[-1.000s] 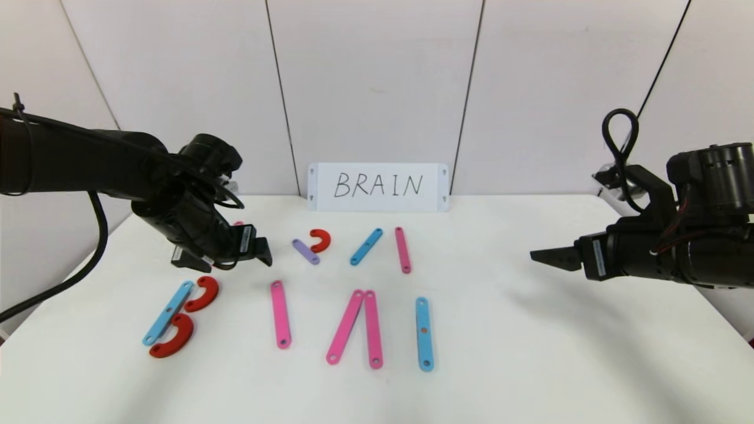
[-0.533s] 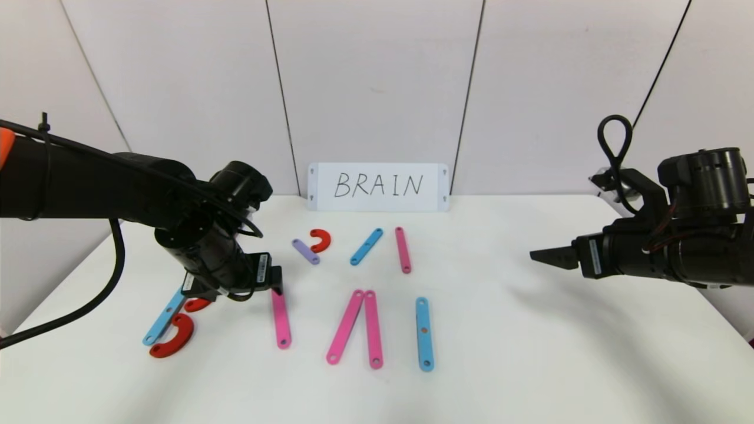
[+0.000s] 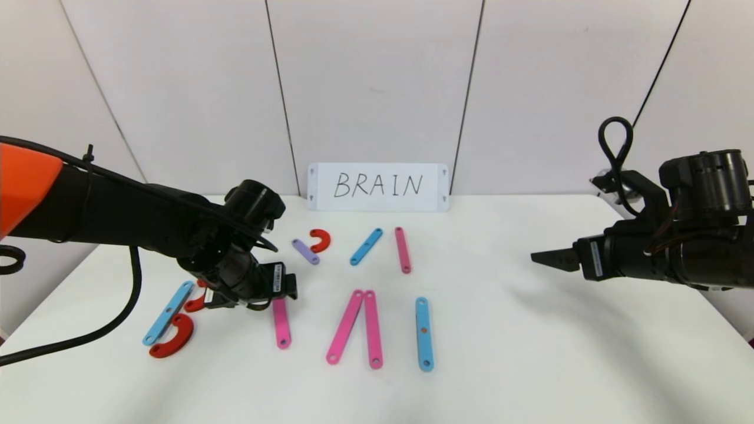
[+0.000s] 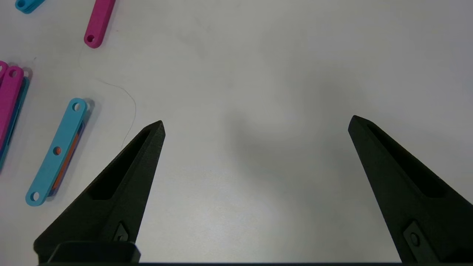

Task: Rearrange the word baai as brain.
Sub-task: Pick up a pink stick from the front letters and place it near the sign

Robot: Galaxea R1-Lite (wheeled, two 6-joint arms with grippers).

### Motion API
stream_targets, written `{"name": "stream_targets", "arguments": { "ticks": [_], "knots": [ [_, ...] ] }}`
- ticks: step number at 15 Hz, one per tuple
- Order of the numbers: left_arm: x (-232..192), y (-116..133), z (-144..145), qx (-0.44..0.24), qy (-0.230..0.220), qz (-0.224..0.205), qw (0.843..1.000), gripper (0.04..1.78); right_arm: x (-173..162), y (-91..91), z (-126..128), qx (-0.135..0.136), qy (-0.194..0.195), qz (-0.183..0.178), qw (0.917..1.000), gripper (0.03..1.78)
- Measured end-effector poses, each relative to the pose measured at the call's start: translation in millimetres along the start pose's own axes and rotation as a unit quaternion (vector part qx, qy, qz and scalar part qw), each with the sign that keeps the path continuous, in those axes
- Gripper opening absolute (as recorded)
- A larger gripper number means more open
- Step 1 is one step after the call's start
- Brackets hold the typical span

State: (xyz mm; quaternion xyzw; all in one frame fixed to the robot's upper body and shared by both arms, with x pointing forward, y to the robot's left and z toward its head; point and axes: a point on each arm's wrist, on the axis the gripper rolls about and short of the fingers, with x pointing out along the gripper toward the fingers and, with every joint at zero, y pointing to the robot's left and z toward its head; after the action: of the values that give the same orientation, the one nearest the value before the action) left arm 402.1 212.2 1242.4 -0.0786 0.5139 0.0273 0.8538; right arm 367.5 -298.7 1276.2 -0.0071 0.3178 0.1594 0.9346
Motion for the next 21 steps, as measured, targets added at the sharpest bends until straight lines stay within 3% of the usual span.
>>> {"name": "stream_targets", "arguments": {
  "ticks": [8,10,13,18,19,21],
  "knots": [
    [14.1,-4.5,-3.2,-0.010,0.016,0.006,1.000,1.74,-0.3,0.4,-0.9,-0.001,0.001,0.001,1.0000,1.73],
    [17.2,-6.0,-3.9,-0.009,0.020,0.007,1.000,1.66,-0.8,0.5,-1.5,-0.001,0.001,0.000,1.0000,1.73],
    [18.7,-6.9,-4.6,-0.007,0.022,0.008,1.000,1.34,-1.4,0.6,-1.8,-0.001,0.001,0.001,1.0000,1.73],
    [19.3,-7.4,-5.3,-0.006,0.024,0.008,1.000,0.47,-1.6,0.7,-2.2,-0.002,0.002,0.001,1.0000,1.73],
    [19.3,-7.9,-5.7,-0.006,0.024,0.007,1.000,0.35,-1.6,0.7,-2.2,-0.001,0.002,0.001,1.0000,1.73],
    [18.7,-8.4,-6.4,-0.005,0.024,0.007,1.000,0.30,-1.7,0.9,-2.2,-0.002,0.002,0.001,1.0000,1.73]
  ]
}}
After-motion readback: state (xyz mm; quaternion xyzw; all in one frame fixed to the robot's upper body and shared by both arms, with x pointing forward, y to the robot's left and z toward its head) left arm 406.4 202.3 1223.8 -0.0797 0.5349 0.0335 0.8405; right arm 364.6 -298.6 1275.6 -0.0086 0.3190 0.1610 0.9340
